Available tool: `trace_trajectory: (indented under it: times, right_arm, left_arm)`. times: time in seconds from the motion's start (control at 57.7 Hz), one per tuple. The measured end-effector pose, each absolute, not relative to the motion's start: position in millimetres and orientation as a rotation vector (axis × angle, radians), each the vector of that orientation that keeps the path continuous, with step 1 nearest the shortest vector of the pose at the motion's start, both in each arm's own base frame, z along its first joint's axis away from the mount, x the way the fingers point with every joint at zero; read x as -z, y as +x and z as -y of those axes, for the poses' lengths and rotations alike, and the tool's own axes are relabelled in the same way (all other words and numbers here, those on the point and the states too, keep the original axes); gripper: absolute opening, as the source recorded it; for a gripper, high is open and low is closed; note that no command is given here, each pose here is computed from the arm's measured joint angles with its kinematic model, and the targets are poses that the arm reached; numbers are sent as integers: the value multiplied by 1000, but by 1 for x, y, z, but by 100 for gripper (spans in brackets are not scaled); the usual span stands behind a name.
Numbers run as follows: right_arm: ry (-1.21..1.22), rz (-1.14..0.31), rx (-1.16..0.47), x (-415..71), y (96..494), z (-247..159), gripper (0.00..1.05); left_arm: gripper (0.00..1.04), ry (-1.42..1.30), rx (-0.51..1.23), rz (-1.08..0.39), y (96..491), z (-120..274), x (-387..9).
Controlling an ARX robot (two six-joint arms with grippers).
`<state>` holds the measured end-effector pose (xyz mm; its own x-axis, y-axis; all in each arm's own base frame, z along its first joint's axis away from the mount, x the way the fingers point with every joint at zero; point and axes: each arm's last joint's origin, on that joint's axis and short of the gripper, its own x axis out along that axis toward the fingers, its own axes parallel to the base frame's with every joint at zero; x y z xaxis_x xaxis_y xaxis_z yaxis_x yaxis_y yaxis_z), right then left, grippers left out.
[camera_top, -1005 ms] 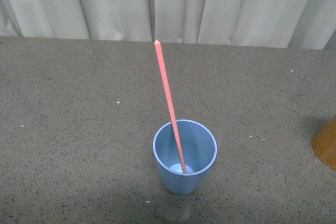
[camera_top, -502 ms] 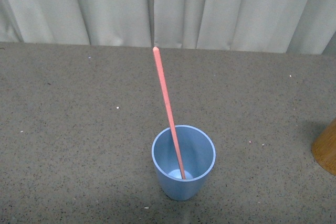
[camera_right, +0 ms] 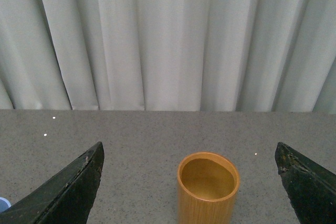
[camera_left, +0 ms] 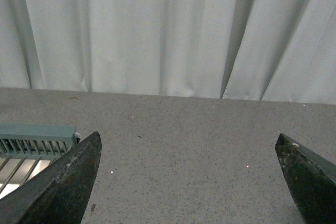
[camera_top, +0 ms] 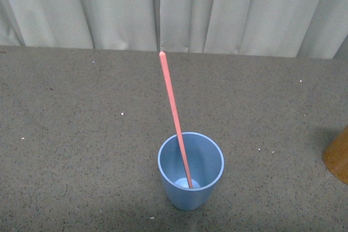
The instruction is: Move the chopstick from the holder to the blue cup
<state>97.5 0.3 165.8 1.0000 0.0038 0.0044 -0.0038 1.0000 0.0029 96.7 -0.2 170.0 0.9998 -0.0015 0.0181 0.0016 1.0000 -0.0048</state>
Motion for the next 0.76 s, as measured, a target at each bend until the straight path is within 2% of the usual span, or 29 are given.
trace_trajectory:
  times: [0.762]
  right_arm:
    - [3,4,-4,-166,98,0,95]
  left_arm:
    - [98,-4,2,18,97,0,-170]
